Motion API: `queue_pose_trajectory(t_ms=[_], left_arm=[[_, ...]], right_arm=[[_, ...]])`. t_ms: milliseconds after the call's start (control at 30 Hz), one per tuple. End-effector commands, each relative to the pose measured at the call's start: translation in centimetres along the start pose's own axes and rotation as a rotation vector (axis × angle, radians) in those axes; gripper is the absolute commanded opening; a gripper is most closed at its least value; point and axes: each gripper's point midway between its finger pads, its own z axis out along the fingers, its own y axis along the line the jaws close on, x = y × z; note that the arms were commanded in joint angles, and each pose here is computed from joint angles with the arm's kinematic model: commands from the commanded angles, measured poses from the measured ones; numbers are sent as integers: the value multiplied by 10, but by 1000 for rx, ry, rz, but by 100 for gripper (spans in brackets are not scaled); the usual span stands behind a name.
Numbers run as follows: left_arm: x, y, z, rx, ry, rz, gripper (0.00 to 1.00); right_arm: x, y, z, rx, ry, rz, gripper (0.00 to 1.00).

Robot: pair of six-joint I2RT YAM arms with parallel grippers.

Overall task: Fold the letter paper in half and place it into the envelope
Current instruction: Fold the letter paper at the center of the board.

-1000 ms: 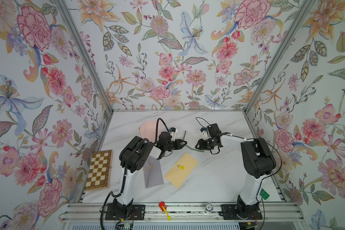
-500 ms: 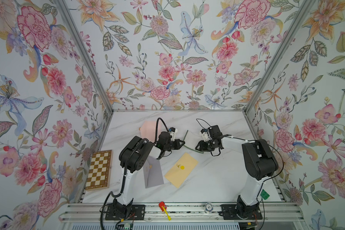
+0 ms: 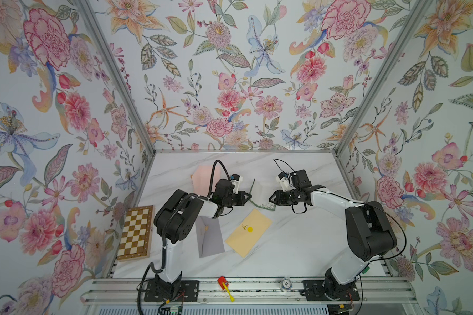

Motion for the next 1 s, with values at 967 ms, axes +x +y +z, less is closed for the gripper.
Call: queue_pose_trajectory(t_ms=[967], left_arm=[[-6, -40, -9, 46, 20, 107, 3]], right_arm=[[45, -18, 52, 20, 169, 76, 21]])
